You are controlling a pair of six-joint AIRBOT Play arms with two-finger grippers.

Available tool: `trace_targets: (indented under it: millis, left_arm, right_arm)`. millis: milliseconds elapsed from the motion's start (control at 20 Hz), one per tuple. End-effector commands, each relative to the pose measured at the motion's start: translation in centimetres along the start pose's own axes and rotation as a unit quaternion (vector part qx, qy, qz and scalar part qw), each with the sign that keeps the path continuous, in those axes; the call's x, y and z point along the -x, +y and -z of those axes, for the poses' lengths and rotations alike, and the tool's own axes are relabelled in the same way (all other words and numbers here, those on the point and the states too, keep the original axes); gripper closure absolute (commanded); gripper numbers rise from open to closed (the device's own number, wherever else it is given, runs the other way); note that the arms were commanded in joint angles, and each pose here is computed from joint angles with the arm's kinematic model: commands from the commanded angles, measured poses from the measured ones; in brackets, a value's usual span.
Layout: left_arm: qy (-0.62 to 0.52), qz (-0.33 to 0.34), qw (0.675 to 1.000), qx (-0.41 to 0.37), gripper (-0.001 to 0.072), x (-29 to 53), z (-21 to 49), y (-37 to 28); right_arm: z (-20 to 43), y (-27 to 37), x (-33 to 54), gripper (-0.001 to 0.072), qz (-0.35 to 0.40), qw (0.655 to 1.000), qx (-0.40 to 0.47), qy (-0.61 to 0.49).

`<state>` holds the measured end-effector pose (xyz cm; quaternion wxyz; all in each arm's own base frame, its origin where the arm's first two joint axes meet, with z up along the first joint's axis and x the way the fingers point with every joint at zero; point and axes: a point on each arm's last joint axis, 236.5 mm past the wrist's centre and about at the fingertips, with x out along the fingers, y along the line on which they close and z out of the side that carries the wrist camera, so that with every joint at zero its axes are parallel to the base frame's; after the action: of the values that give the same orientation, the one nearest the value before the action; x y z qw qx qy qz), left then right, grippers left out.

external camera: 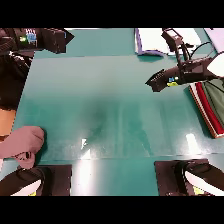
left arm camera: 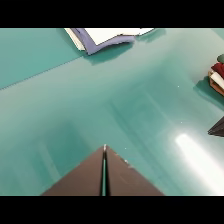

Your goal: Fold the shirts.

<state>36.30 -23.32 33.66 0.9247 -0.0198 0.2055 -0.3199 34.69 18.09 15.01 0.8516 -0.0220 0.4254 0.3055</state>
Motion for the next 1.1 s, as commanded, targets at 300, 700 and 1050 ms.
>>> trace_targets:
  millis: [300,700,1050]
  left_arm:
    - [0.081,-0.131,0.988,-0.002,0.0678,3.0,3.6,7.4]
    - [0.386,-0.338,0.844,0.153,0.0450,16.5,28.5,19.4]
    - [0.519,-0.324,0.757,0.231,0.0101,17.7,45.1,18.3]
  right_arm:
    - [0.1,0.0,0.0,0.0695,0.000,1.000,-0.001,0.002]
    - [0.0,0.0,0.0,0.0695,0.000,1.000,-0.001,0.001]
    - [0.0,0.0,0.0,0.0695,0.000,1.000,-0.001,0.000]
